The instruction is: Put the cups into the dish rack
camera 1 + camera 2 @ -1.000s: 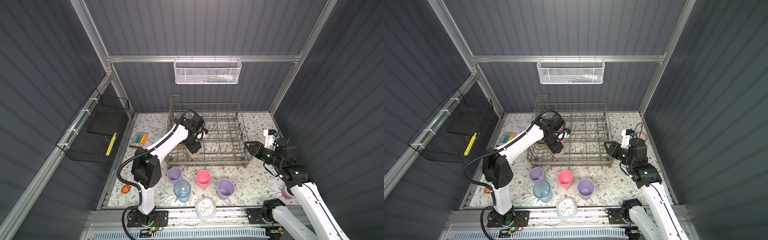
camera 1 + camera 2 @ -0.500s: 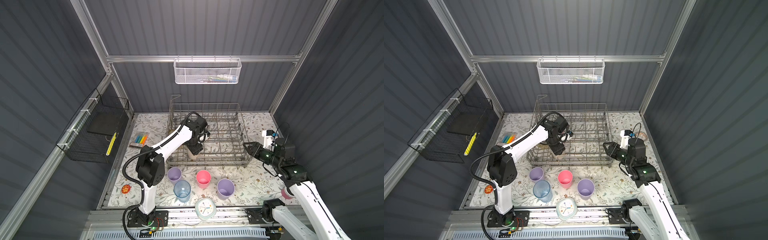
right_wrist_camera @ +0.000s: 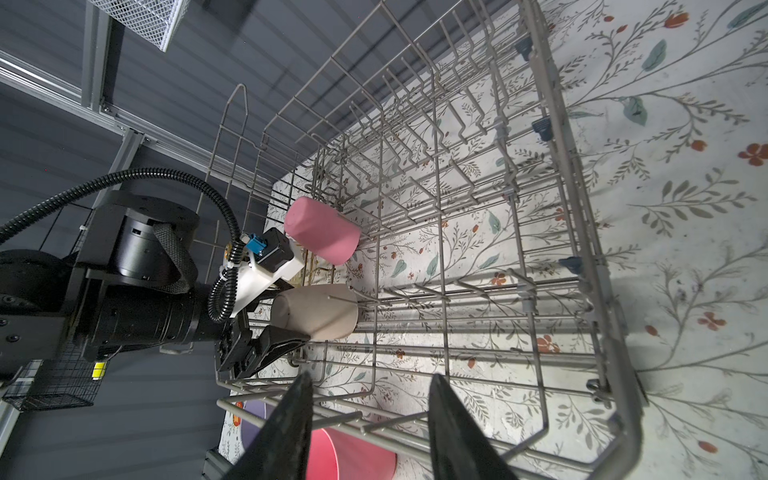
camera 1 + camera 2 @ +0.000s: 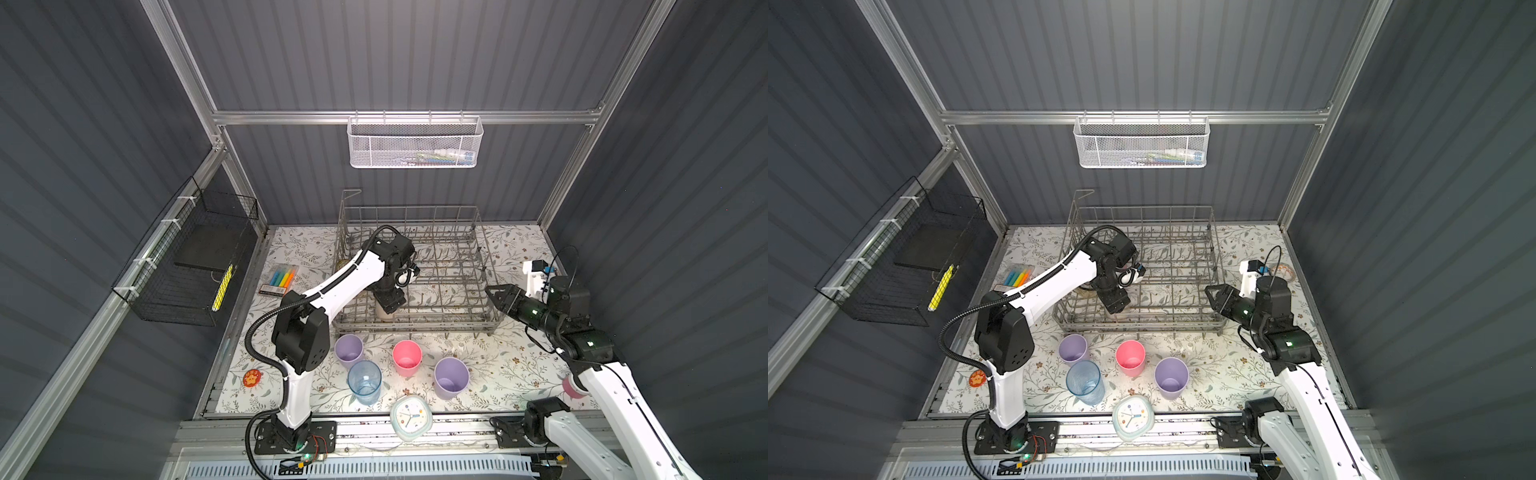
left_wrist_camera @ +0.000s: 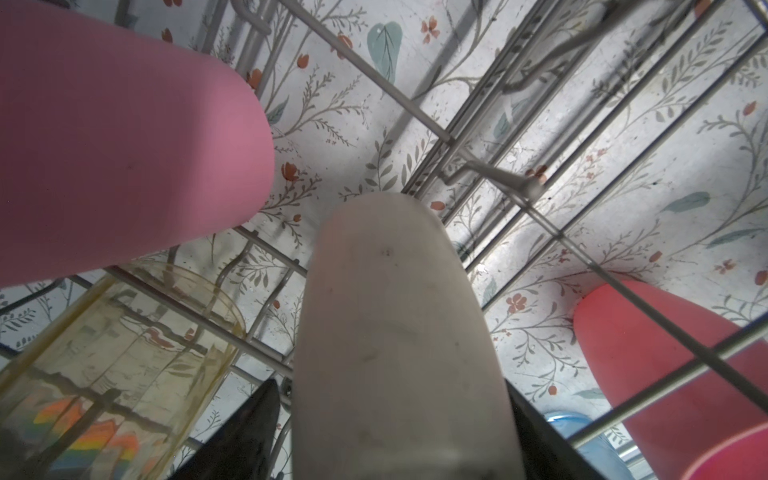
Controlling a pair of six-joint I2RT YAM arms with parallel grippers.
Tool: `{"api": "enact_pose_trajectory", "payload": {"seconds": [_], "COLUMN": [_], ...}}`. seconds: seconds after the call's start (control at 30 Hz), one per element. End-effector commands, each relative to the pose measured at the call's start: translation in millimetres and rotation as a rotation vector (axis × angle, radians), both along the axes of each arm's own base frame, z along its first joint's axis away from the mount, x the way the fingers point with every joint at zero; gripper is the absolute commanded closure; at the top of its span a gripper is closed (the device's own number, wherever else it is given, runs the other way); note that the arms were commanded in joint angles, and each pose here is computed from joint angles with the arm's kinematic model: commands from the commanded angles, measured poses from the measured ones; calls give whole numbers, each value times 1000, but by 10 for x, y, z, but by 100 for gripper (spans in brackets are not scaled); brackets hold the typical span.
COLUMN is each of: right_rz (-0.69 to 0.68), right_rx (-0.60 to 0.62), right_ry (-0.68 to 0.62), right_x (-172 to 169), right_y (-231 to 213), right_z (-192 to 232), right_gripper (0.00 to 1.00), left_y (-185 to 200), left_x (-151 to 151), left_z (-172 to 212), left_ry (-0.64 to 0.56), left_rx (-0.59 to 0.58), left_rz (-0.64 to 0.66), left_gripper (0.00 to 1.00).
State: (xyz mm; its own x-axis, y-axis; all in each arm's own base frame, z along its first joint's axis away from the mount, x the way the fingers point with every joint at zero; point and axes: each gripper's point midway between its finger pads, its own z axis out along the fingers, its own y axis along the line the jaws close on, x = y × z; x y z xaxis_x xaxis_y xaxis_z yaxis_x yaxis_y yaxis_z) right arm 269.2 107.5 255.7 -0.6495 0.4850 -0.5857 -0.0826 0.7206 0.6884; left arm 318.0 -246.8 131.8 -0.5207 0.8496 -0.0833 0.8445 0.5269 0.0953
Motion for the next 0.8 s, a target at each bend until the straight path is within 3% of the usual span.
{"api": "enact_pose_trajectory", "payload": {"seconds": [0.0,0.17,0.43,0.77], "right_rz": [9,35,80,203], "right_rx": [9,11,-40,-281], "right_ry": [-13,-24,-101,-186], "right_x": [-5,-22,-140,-419], "right_y": [13,49,84,374], "right_z": [12,49,278,419], "right_gripper": [53,53,53,53], "left_y": [-42,-56,-30,-97], "left_x": [-66,-36,134,267], "left_z": [154,363,805,1391], "left_ry": [5,-54,-244,-421], "left_rx": [-29,-68,-131,-286], "left_rz": [-21,-21,3,68], "left_gripper": [18,14,5,3]}}
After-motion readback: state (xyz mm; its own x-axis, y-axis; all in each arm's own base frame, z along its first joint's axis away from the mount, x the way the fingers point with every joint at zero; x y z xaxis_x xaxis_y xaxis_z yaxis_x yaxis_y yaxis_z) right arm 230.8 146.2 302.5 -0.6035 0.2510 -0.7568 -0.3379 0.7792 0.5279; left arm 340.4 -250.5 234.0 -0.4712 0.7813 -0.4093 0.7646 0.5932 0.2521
